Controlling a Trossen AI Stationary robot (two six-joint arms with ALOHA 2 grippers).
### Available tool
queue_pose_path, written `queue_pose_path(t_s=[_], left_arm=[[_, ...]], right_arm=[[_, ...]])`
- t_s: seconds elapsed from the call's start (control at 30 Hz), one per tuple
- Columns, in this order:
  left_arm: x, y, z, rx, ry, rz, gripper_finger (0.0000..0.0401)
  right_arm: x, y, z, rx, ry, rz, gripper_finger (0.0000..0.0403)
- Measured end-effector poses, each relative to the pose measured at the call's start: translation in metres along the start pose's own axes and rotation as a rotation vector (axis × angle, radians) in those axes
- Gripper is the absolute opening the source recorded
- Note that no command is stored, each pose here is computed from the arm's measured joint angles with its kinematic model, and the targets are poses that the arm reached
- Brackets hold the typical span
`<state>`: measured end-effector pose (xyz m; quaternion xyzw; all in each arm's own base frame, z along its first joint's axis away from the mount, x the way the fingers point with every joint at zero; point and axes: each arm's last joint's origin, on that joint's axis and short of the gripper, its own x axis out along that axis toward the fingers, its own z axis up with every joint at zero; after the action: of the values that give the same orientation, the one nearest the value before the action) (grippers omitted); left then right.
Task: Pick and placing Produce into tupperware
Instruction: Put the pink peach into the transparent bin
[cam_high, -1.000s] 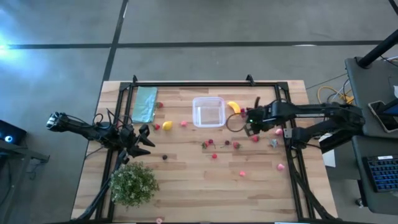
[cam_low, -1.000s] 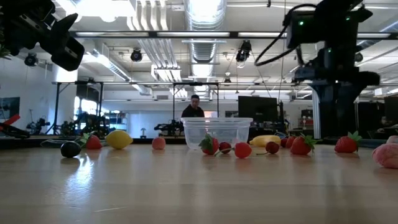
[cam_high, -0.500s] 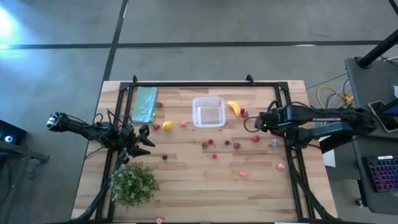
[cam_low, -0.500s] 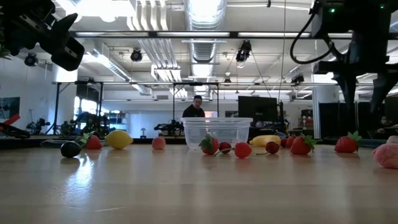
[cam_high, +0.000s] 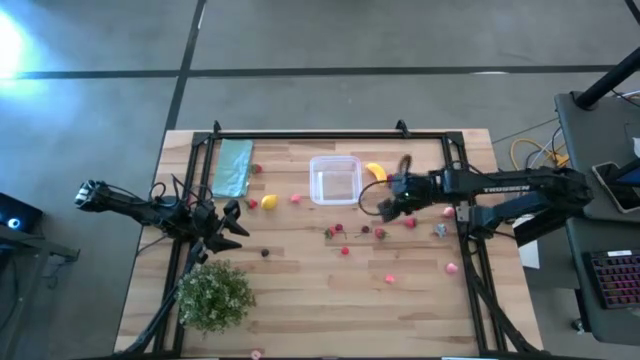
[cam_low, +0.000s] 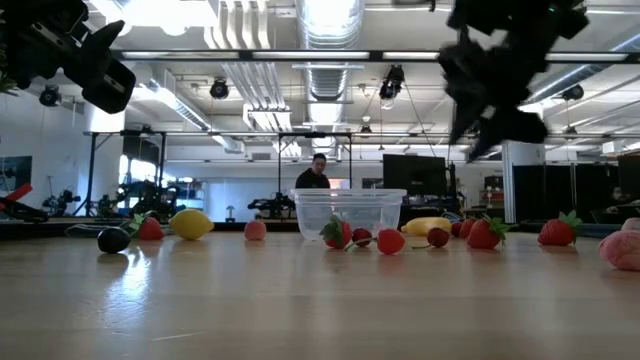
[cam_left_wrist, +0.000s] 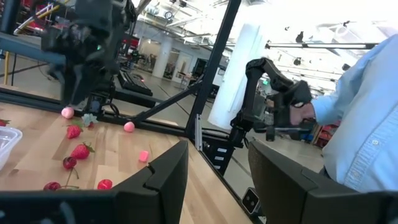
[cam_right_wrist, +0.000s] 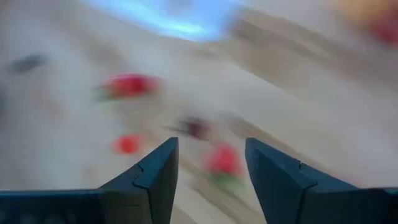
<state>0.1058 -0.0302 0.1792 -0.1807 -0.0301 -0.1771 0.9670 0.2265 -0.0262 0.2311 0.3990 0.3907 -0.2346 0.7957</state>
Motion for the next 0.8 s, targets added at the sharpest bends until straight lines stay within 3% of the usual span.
queue_pose_path(t_s=[0.07,0.17,0.43,0.53,0.63,0.8], left_arm=[[0.000,0.000,0.000,0.000,0.001,0.000,0.0155],[0.000,0.000,0.000,0.000,0.001,0.001,0.0155],[0.000,0.000,0.000,0.000,0.000,0.004,0.0155],[0.000,0.000,0.000,0.000,0.001,0.004,0.0155],[0.000,0.000,0.000,0.000,0.002,0.004,0.0155],[0.000,0.000,0.000,0.000,0.001,0.003,0.0155]], right_arm=[[0.000,0.013,0.015,-0.137,-0.059,0.035,0.0178],[-0.001,0.022,0.041,-0.222,-0.145,-0.027,0.0178],[-0.025,0.015,0.127,0.005,-0.492,-0.164,0.0178],[-0.034,0.014,0.150,-0.028,-0.579,-0.062,0.0178],[-0.038,0.012,0.163,-0.070,-0.586,0.036,0.0178],[-0.032,-0.006,0.162,-0.122,-0.406,-0.115,0.0178]])
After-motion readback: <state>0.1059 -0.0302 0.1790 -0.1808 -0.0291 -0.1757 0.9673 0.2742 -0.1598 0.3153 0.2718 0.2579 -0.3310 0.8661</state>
